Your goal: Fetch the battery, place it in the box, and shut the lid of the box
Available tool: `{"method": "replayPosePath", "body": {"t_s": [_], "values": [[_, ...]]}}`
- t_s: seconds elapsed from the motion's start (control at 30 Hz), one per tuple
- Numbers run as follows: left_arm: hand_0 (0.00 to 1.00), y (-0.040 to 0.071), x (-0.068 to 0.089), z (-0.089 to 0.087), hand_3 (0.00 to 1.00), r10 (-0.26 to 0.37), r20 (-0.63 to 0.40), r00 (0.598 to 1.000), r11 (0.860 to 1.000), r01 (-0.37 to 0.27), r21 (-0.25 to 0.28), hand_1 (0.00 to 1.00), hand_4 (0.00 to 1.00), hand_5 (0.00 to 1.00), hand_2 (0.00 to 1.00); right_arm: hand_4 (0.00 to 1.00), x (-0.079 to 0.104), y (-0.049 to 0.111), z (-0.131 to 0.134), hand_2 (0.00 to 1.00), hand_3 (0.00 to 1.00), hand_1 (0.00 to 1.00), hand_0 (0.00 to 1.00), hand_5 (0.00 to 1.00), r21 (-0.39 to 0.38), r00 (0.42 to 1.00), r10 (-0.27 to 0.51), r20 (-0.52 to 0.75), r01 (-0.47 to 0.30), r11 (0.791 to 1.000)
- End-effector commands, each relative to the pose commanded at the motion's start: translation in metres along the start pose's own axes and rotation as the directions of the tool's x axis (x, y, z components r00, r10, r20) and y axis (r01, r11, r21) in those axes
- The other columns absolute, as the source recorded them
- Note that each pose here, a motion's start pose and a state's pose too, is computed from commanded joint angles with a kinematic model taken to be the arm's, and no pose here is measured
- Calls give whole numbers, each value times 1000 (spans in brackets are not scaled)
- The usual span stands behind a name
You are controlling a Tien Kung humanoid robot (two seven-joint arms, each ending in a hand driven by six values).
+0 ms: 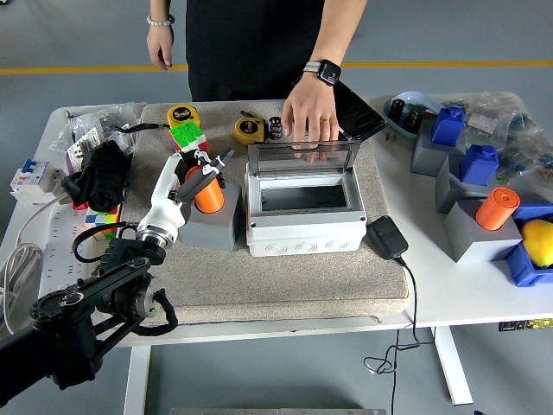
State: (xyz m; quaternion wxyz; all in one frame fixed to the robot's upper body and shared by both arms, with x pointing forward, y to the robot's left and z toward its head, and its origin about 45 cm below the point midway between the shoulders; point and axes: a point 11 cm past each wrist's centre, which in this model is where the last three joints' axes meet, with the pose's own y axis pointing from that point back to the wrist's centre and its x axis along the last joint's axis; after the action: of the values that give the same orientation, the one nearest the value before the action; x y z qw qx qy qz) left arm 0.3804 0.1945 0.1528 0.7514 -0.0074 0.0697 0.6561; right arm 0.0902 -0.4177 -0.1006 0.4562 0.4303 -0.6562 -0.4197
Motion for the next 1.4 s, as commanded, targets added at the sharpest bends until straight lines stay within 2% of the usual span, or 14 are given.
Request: {"method": "replayPosePath", "body": {"t_s": [0.17,0.33,0.57,0.7,0.87,1.0,1.13,1.2,1.23,1.4], "values": [[34,0,-9,10,131,-41,19,999,999,42,-11,71,998,388,162,949,0,0,1,666,586,641,574,477,-1,1000,0,2,0,1000],[33,0,-24,27,129,-112,114,987,993,117,-34,68,998,382,159,949,1,0,1,666,585,641,574,477,-2,1000,2,1,-2,1000],[34,0,-31,40,126,-136,152,979,987,147,-59,68,998,380,157,949,0,0,-1,666,585,642,575,476,2,1000,1,3,-1,1000],[35,2,-40,52,125,-169,246,955,979,191,-69,63,998,383,155,949,1,0,1,666,585,641,577,477,0,1000,3,4,-3,1000],[34,7,-60,68,123,-187,403,896,964,246,-99,64,998,385,155,949,2,0,0,666,586,641,575,476,0,1000,4,3,-4,1000],[34,12,-78,73,123,-206,519,830,956,284,-74,64,998,385,155,949,1,0,0,666,586,641,575,476,1,1000,3,3,-3,1000],[33,13,-94,72,123,-229,609,759,952,305,-22,63,998,384,154,949,2,0,0,666,585,642,573,476,0,1000,4,4,-4,1000],[33,12,-105,70,123,-243,662,709,949,314,12,63,998,384,154,949,2,0,0,666,585,642,573,476,0,1000,5,2,-5,1000],[34,10,-109,68,118,-244,685,686,951,309,29,62,998,409,154,949,2,0,0,666,585,642,573,476,0,1000,5,1,-5,1000],[34,0,-126,65,118,-244,776,582,956,280,90,62,998,409,154,949,3,0,0,666,585,642,573,476,0,1000,6,-2,-6,1000]]}}
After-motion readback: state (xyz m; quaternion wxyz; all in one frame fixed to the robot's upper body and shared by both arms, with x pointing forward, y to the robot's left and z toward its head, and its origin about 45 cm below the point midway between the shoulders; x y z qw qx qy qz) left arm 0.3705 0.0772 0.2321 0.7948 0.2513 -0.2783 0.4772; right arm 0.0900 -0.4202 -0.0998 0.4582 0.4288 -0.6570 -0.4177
